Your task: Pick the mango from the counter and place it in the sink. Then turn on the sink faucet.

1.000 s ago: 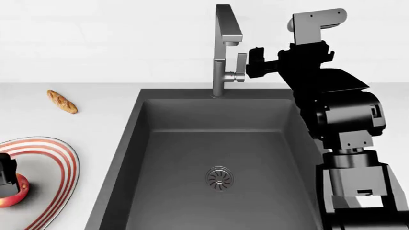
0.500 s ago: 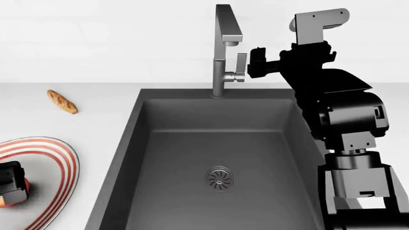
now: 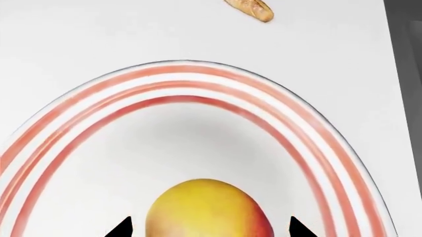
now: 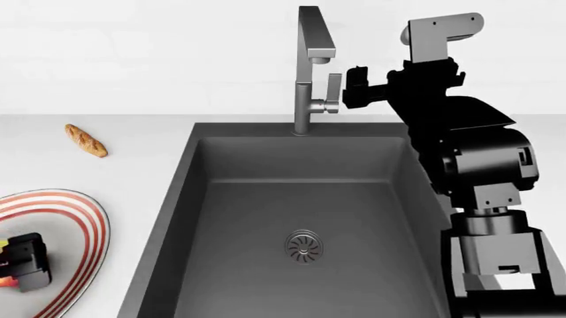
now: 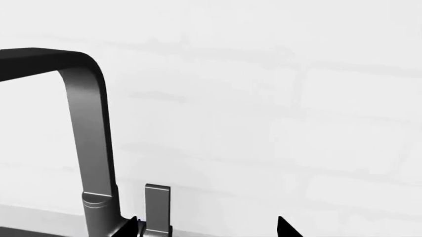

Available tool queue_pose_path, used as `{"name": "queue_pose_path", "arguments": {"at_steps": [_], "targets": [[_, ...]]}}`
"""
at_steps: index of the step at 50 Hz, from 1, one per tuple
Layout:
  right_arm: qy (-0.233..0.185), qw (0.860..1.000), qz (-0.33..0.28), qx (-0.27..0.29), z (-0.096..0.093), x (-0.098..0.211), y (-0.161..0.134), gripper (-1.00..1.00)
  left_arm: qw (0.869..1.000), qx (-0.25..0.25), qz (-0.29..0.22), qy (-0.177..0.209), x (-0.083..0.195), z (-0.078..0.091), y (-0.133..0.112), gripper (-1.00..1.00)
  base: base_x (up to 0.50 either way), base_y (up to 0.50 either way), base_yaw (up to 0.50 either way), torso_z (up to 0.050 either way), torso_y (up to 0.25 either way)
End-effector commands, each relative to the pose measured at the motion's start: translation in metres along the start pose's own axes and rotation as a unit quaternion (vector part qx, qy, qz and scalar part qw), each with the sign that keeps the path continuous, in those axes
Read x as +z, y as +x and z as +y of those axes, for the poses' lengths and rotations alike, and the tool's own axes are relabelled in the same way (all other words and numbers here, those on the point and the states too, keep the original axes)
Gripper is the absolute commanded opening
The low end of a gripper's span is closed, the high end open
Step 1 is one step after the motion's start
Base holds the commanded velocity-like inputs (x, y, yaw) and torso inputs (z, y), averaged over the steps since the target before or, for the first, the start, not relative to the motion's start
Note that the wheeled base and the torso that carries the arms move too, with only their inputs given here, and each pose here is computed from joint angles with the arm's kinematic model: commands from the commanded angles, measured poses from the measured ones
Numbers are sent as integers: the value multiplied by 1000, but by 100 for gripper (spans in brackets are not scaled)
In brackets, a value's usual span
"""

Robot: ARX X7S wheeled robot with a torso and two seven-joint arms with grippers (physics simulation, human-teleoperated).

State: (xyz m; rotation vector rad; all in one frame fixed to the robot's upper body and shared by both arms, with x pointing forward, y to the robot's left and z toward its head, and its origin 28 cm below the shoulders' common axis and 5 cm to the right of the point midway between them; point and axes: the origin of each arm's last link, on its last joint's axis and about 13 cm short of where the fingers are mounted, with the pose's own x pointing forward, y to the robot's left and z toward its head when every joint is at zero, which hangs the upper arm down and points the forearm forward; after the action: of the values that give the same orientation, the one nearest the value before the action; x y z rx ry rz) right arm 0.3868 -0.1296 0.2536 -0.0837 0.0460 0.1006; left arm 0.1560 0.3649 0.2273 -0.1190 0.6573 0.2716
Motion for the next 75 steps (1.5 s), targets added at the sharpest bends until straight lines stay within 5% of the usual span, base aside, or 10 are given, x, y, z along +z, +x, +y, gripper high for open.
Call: {"name": "queue_pose_path", "arguments": {"at_steps": [1,10,11,25,40,45,52,65,75], "targets": [[0,1000,0,0,0,-1,0,100,1000,-1,8,-2,-3,0,4,100,0,0,0,0,0],[0,1000,0,1,0,0,0,100,1000,-2,8,-1,-4,1,4,100,0,0,0,0,0],[0,1000,0,1,0,-1,0,100,1000,-1,9,-1,-4,0,4,-100,0,0,0,0,0],[1,1000,1,1,0,-2,0,100,1000,-6,1,3,-2,-1,1,-100,0,0,0,0,0],[1,1000,0,2,0,-1,-1,100,988,-58,-145,-2,48,-7,-53,-100,0,0,0,0,0],[2,1000,0,2,0,-1,-1,100,982,-90,-159,54,59,-31,-49,-100,0,0,0,0,0],[2,1000,-2,0,-2,2,-1,100,973,-123,-178,82,78,-56,-48,-100,0,0,0,0,0],[1,1000,-4,1,-2,6,0,100,956,-201,-176,122,109,-108,-33,-100,0,0,0,0,1],[4,1000,-8,1,-1,7,1,100,944,-264,-142,136,105,-148,-23,-100,0,0,0,0,0]]}}
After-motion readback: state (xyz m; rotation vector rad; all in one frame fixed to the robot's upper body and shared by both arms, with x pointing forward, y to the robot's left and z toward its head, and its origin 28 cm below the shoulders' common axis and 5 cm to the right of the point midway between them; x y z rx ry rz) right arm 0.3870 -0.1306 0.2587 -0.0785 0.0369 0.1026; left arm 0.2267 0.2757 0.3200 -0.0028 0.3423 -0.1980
